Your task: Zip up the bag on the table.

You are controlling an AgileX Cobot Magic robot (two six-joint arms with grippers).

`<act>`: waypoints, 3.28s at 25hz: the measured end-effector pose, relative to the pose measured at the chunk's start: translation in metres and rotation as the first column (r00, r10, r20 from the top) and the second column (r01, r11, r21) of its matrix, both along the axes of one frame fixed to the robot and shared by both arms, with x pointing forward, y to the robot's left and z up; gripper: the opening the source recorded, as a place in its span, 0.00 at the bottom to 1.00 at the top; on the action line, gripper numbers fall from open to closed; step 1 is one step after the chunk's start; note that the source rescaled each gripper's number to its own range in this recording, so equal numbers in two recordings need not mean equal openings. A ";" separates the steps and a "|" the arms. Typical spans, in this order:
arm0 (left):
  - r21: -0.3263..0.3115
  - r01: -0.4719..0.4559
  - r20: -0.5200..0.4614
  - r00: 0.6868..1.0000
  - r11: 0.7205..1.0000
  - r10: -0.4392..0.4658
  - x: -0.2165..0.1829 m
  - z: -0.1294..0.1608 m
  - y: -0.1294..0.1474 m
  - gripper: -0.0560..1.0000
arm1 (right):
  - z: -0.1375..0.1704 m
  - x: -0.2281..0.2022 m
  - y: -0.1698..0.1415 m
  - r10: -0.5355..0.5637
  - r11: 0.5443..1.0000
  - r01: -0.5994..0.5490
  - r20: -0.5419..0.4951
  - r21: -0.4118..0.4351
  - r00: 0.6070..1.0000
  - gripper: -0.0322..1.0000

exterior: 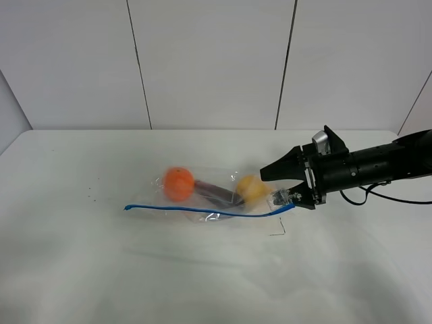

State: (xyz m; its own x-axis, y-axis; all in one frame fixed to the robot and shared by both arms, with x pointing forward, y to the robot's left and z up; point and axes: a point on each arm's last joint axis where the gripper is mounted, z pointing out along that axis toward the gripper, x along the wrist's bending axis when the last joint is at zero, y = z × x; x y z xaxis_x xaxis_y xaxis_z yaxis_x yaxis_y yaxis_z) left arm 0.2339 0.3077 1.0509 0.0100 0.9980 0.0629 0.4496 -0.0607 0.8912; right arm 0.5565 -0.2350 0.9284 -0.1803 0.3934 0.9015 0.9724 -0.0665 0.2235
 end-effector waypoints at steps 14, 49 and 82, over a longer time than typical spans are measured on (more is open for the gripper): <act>0.000 0.000 0.000 1.000 1.000 0.000 0.000 0.000 0.000 1.00 | -0.001 -0.001 0.000 -0.003 1.000 0.003 -0.032 -0.010 0.999 1.00; 0.000 0.000 0.000 1.000 1.000 0.000 0.000 0.000 0.000 1.00 | 0.159 -0.097 -0.070 -0.074 0.416 0.535 0.560 -0.735 0.825 1.00; 0.000 0.000 0.000 1.000 1.000 0.000 0.000 0.000 0.000 1.00 | 0.159 -0.335 -0.057 -0.108 0.392 0.849 0.898 -0.355 0.426 1.00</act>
State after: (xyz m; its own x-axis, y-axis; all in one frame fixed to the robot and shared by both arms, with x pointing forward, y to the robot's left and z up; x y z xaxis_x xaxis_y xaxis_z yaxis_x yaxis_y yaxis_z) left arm 0.2339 0.3077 1.0509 0.0100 0.9980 0.0629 0.4496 -0.0607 0.8912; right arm 0.2212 -0.2917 1.0874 -0.0255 0.9973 -0.0685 0.2877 0.0730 0.9549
